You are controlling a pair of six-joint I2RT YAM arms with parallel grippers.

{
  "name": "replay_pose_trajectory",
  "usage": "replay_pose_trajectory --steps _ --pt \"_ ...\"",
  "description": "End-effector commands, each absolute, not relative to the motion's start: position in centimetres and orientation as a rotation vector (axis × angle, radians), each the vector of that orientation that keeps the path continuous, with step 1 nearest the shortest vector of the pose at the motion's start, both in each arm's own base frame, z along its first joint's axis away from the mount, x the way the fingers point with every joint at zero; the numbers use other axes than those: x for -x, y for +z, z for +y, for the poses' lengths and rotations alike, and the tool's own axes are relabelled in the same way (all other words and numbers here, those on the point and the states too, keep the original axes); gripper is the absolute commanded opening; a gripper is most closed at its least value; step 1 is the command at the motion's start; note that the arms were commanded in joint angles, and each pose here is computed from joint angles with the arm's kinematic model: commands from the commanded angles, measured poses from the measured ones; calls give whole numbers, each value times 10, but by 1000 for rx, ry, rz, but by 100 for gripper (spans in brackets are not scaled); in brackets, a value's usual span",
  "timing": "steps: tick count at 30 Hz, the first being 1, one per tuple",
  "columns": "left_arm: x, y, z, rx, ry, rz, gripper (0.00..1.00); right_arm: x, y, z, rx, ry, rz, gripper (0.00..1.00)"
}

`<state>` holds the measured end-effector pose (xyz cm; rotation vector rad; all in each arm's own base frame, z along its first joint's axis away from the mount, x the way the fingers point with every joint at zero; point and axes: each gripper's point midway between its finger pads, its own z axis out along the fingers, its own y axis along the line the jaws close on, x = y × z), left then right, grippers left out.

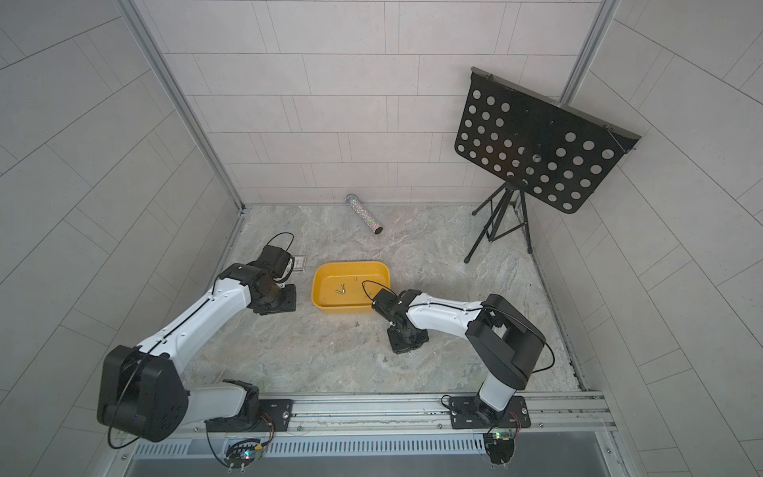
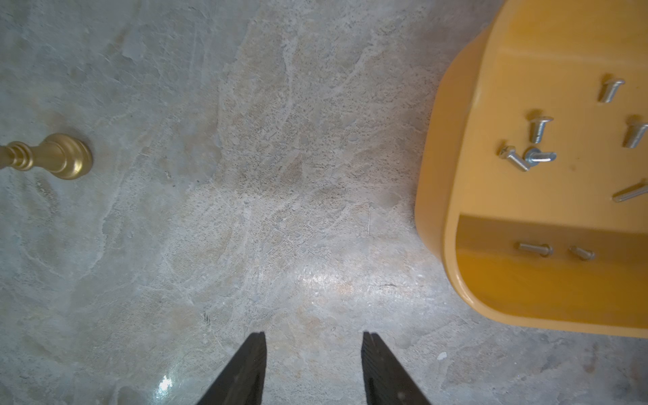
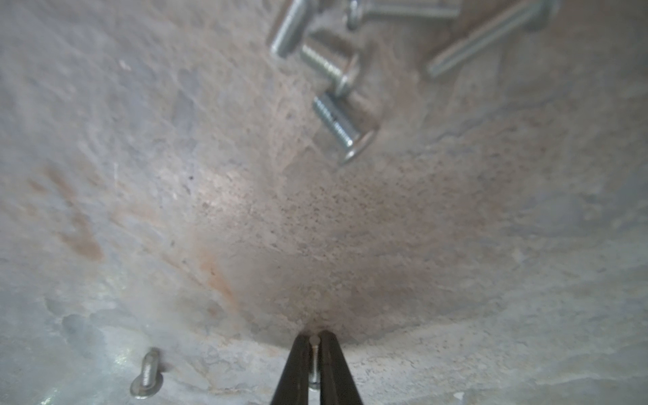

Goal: Put the screws on the desktop into the storage box
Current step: Pick up the screw from the center of the board.

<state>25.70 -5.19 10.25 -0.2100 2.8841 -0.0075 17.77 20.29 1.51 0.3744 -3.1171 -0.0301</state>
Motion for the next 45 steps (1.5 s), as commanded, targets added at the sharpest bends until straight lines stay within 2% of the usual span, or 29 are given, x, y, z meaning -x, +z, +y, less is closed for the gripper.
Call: replay_pose_trajectory --steps 1,10,20,33,45 --pt "-254 100 -49 203 2 2892 52 -165 3 201 -381 -6 -3063 8" --pt "-254 100 -49 202 3 2895 52 -172 20 201 -391 -3 -3103 0" --pt "-254 101 -49 202 2 2890 52 -201 88 210 -452 -38 -3246 0" --pt "-254 103 -49 204 -6 2882 52 -287 157 276 -528 -220 -3367 0" --pt "-255 106 -50 204 -23 2870 52 -344 139 342 -514 -352 -3320 0"
